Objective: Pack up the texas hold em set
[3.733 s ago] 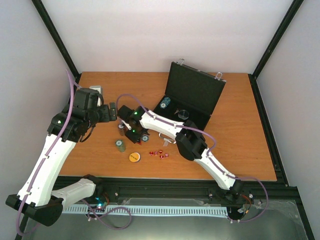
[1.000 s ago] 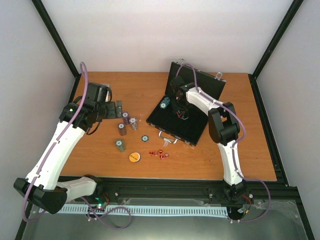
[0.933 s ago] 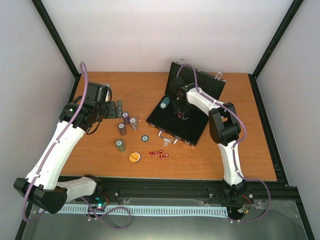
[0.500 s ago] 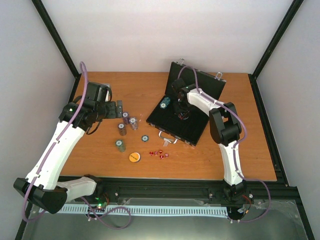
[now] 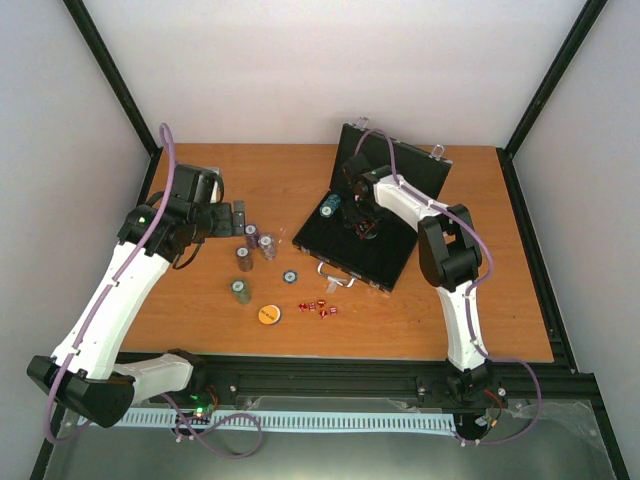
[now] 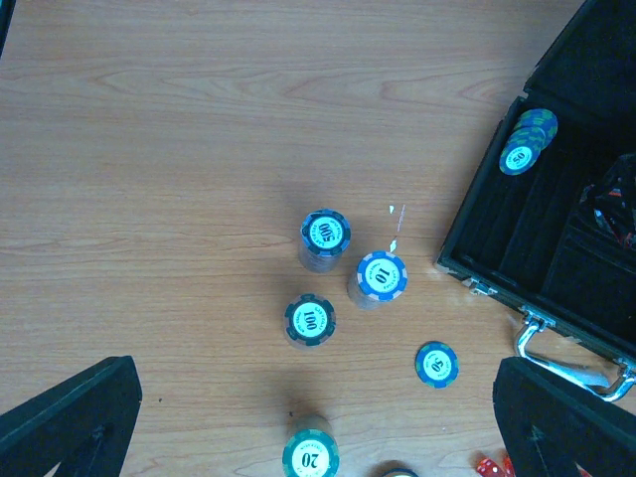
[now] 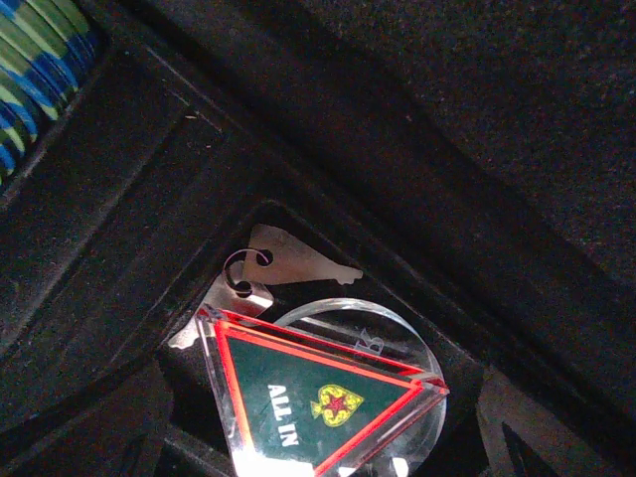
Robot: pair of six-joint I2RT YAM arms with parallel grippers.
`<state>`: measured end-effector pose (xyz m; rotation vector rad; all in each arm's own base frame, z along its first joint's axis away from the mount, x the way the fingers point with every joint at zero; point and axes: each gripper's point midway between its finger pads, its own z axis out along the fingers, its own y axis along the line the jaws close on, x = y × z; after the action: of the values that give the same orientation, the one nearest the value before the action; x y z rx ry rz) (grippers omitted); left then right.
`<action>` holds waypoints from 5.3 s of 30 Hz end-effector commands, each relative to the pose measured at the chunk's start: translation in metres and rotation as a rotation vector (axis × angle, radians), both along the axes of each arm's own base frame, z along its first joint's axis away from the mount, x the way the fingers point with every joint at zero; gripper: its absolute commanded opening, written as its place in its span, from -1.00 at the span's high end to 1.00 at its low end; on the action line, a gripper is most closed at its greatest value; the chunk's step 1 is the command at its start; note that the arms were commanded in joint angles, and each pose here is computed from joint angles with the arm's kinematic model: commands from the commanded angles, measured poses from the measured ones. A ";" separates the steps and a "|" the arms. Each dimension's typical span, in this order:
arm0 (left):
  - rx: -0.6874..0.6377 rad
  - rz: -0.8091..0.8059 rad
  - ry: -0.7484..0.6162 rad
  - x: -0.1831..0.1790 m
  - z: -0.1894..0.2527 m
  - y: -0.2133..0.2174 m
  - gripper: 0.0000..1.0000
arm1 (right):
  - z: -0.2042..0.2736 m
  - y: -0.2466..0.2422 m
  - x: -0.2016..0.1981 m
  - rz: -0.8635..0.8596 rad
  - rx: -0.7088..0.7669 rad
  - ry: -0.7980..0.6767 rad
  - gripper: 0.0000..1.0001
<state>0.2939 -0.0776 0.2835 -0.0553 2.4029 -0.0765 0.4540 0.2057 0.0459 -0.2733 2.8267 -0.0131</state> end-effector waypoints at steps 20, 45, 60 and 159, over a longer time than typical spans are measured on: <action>-0.045 -0.005 -0.056 0.005 0.019 -0.005 -0.99 | 0.096 0.037 -0.052 0.123 0.062 -0.068 -1.00; -0.057 -0.030 -0.034 0.001 0.010 -0.009 -0.99 | 0.030 0.069 -0.279 0.464 0.124 0.247 -0.41; -0.060 0.001 -0.036 -0.003 0.010 -0.004 -0.99 | -0.013 0.074 -0.266 0.513 0.034 0.250 -0.12; -0.031 -0.001 0.019 0.007 -0.010 -0.008 -0.99 | -0.024 0.050 -0.019 -0.083 0.079 -0.040 0.94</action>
<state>0.2962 -0.0846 0.2617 -0.0679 2.4577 -0.1054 0.4294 0.2535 0.0408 -0.1716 2.7719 0.0621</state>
